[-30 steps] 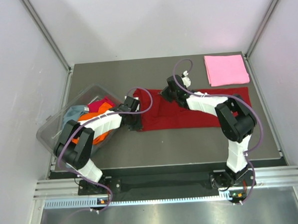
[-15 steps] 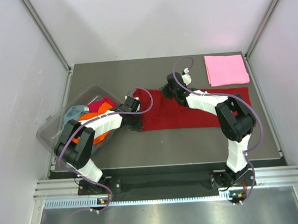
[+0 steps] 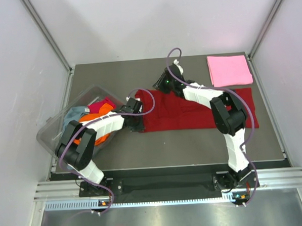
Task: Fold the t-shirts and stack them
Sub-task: Fold the tshirt
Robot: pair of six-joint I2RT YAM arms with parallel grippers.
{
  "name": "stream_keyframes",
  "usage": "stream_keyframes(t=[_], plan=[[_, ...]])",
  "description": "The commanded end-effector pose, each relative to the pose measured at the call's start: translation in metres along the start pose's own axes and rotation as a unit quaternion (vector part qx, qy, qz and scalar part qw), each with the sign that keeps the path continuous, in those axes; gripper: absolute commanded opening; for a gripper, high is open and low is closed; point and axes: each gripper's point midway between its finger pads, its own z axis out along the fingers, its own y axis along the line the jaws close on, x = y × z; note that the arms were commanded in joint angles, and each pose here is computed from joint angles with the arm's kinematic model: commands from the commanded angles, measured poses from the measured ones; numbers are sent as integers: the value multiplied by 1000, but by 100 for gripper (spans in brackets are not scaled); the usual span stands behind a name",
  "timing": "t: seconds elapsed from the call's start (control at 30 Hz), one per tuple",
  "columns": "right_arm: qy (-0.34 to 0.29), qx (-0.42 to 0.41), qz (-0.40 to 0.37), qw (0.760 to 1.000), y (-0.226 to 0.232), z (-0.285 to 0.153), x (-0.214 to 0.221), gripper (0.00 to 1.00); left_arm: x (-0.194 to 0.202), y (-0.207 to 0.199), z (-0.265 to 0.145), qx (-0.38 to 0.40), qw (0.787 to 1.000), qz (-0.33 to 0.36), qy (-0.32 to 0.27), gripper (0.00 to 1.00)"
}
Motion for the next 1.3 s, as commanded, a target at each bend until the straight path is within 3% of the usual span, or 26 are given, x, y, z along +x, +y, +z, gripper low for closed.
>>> stream_keyframes(t=[0.0,0.2,0.4,0.63,0.77,1.0,1.27], plan=[[20,-69,-99,992,30,-21,-30,31,-5,3,-3,-14,1000,-15,-10,8],[26,-82,-149,985,13,-51,-59,34,-36,-16,-22,3,999,-6,-39,11],[93,-77,-214,969,-20,-57,-53,27,-114,-60,-59,44,993,21,-112,18],[145,-18,-259,955,-71,-53,-50,32,-165,-80,-53,57,988,45,-135,24],[166,-5,-275,947,-82,-50,-44,33,-175,-101,-37,118,984,61,-117,25],[187,35,-278,942,-112,-42,-34,34,-175,-96,2,140,985,61,-82,27],[190,51,-280,939,-126,-37,-31,34,-192,-100,21,163,979,83,-94,31]])
